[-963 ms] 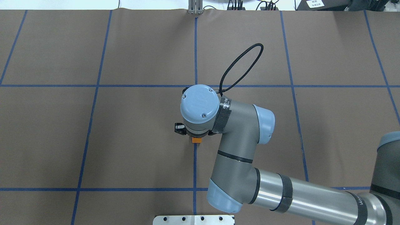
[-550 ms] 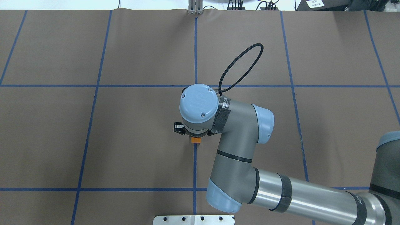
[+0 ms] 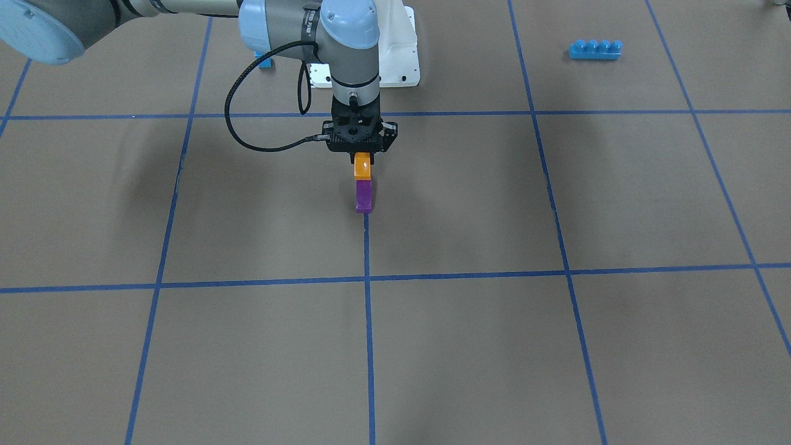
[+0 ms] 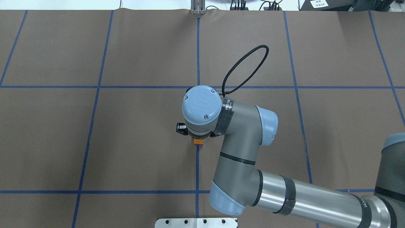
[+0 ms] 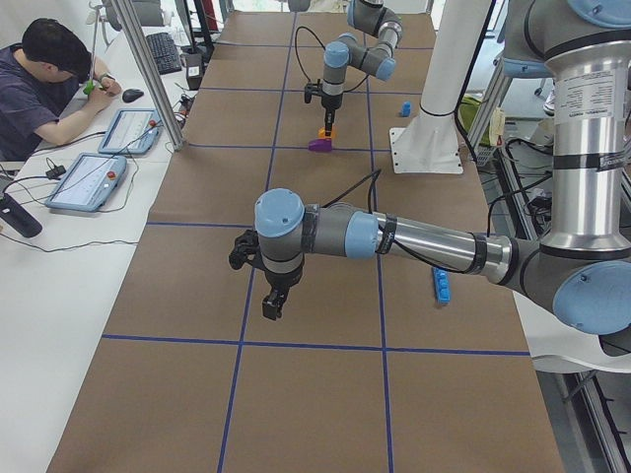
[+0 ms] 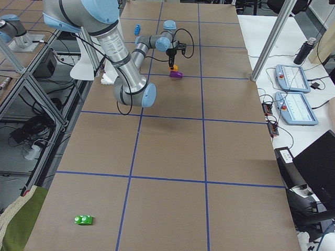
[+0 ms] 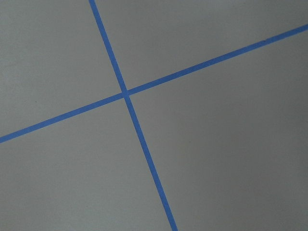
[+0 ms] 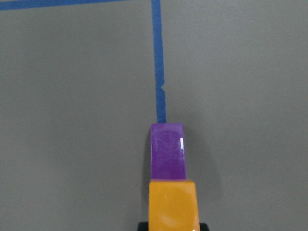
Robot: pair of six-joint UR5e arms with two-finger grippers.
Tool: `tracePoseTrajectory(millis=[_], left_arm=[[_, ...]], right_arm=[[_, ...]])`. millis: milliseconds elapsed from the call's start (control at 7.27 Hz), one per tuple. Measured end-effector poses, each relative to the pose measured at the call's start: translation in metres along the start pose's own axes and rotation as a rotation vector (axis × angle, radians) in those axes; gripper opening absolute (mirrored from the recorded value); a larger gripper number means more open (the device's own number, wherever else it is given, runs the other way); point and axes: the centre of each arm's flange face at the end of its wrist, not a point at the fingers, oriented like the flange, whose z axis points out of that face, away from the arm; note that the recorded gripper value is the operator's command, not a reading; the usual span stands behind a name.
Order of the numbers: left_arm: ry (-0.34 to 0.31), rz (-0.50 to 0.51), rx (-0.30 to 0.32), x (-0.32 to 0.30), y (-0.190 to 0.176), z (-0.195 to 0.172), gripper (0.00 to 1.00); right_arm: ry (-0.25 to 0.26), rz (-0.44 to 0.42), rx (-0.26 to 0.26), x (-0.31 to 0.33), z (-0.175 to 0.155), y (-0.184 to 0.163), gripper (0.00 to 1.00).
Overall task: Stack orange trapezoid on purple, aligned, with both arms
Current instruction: 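Lower and align the orange block onto the purple block with the right gripper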
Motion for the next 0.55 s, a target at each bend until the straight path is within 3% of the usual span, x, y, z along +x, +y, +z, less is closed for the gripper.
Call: tracePoseTrajectory(millis=[550], left_arm=[[0.000,0.001,0.000,-0.0003,0.0001,0.0003,1.00]], right_arm=[[0.005,0.003,0.010,0.0013,0.0029,-0.0014,0.00]])
